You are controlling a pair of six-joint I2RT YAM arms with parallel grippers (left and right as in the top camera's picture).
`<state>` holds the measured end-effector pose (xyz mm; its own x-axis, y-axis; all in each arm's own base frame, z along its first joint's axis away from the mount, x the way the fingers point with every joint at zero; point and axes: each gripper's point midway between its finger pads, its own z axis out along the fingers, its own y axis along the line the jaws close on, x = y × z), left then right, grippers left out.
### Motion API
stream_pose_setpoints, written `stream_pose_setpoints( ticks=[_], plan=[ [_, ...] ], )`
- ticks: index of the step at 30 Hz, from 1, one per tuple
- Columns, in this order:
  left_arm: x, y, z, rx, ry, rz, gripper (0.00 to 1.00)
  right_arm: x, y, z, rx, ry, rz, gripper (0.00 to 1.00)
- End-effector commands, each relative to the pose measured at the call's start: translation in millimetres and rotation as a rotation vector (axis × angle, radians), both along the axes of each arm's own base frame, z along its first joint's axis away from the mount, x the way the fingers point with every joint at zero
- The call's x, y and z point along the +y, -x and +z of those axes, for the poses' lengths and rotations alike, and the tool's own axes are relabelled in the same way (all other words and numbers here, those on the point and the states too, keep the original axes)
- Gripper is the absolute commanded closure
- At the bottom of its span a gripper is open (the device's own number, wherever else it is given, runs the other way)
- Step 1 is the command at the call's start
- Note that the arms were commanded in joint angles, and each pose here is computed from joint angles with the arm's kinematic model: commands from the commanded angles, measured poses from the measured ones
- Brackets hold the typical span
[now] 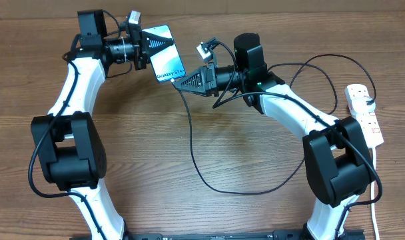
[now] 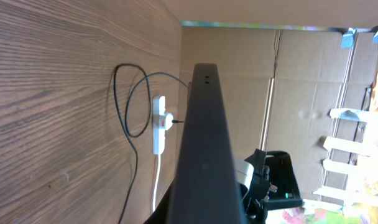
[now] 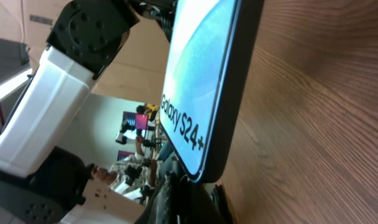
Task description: Plug charger to phone and switch on socket
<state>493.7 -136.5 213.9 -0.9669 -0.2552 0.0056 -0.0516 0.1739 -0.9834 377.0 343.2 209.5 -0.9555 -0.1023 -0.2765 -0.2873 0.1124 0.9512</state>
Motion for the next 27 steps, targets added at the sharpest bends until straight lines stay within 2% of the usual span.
stream_pose_setpoints(
  ticks=[1,11,16,22,27],
  plan=[
    [-9.0,9.6,17.5,-0.006,0.041,-0.050,0.96,6.1,-16.9,5.3,-0.025,0.031,-0.128,0.96],
    [-9.3,10.7,18.3,0.002,0.048,-0.055,0.96,25.5,-20.9,16.8,-0.054,0.006,-0.193,0.96],
    [-10.5,14.4,21.8,-0.001,0.068,-0.078,0.96,18.9,-25.3,15.5,-0.043,0.009,-0.202,0.96],
    [-2.4,7.3,17.7,-0.003,0.041,-0.034,0.96,12.8,-20.1,17.9,-0.032,-0.006,-0.151,0.96],
    [10.1,3.6,17.4,-0.003,0.040,-0.007,0.96,3.2,-27.8,18.6,-0.015,-0.009,-0.173,0.96]
  ],
)
